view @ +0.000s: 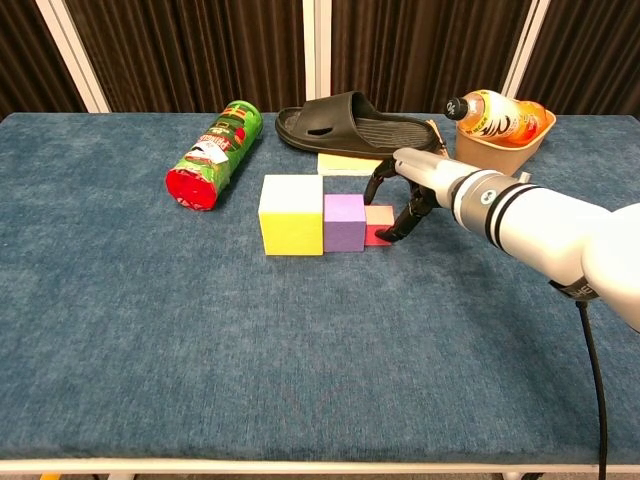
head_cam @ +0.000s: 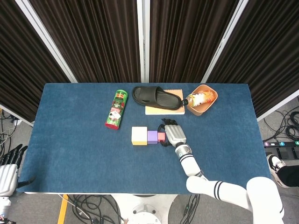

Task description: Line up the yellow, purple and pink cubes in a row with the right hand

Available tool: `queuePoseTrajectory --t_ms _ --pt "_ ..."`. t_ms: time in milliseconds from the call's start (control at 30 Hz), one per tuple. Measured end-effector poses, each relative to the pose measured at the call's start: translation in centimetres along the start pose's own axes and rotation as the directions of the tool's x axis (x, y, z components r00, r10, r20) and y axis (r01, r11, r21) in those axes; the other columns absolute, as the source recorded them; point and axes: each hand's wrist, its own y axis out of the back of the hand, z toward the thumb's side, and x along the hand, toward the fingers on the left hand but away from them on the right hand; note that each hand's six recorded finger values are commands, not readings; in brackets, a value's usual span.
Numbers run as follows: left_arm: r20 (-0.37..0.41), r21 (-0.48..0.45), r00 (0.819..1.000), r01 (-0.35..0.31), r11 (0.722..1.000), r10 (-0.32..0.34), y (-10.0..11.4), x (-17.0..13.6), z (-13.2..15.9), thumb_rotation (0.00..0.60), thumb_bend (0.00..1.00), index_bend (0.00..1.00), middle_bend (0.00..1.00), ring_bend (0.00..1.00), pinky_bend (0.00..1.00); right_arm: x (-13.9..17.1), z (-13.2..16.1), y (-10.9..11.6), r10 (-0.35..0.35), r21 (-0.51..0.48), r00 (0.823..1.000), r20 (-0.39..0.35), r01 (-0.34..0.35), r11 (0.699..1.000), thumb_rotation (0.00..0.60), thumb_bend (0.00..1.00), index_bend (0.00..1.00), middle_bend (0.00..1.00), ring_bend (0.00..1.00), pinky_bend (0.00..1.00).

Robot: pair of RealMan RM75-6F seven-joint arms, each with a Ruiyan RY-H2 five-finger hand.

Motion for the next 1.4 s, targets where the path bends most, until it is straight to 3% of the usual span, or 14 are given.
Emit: queuePoseTrajectory --t_ms 200,367,500,867,1400 --pt "-0.008 -0.001 1.000 0.001 1.000 -0.001 0.0 -0.1 -0.2 0.600 0.06 0.14 0.16 0.11 0.16 0.6 -0.4 1.0 -0.009 0.008 1.000 -0.010 0.009 1.000 0.600 0.16 0.18 0.03 0.00 0.00" --pt "-0.007 0.000 1.000 0.005 1.000 -0.005 -0.1 -0.1 -0.2 0.600 0.06 0.14 0.16 0.11 0.16 0.7 -2.1 3.3 -0.044 0.022 0.999 0.011 0.043 0.999 0.600 0.17 0.15 0.02 0.00 0.00" --pt "-0.005 0.004 1.000 0.005 1.000 -0.005 -0.1 0.0 -0.1 0.600 0.06 0.13 0.16 0.11 0.16 0.1 -2.4 3.9 -0.059 0.026 0.998 0.028 0.058 0.998 0.600 0.18 0.15 0.02 0.00 0.00" --pt "-0.018 0.013 1.000 0.011 1.000 -0.010 0.0 -0.1 -0.2 0.600 0.06 0.13 0.16 0.11 0.16 -2.5 -0.7 1.9 -0.039 0.073 0.999 0.021 0.037 0.997 0.600 0.17 0.15 0.01 0.00 0.00" --pt "-0.011 0.011 1.000 0.015 1.000 -0.015 -0.2 0.0 -0.1 0.600 0.06 0.13 0.16 0.11 0.16 -1.6 -0.8 1.9 -0.052 0.057 0.999 0.001 0.052 0.997 0.600 0.17 0.14 0.01 0.00 0.00"
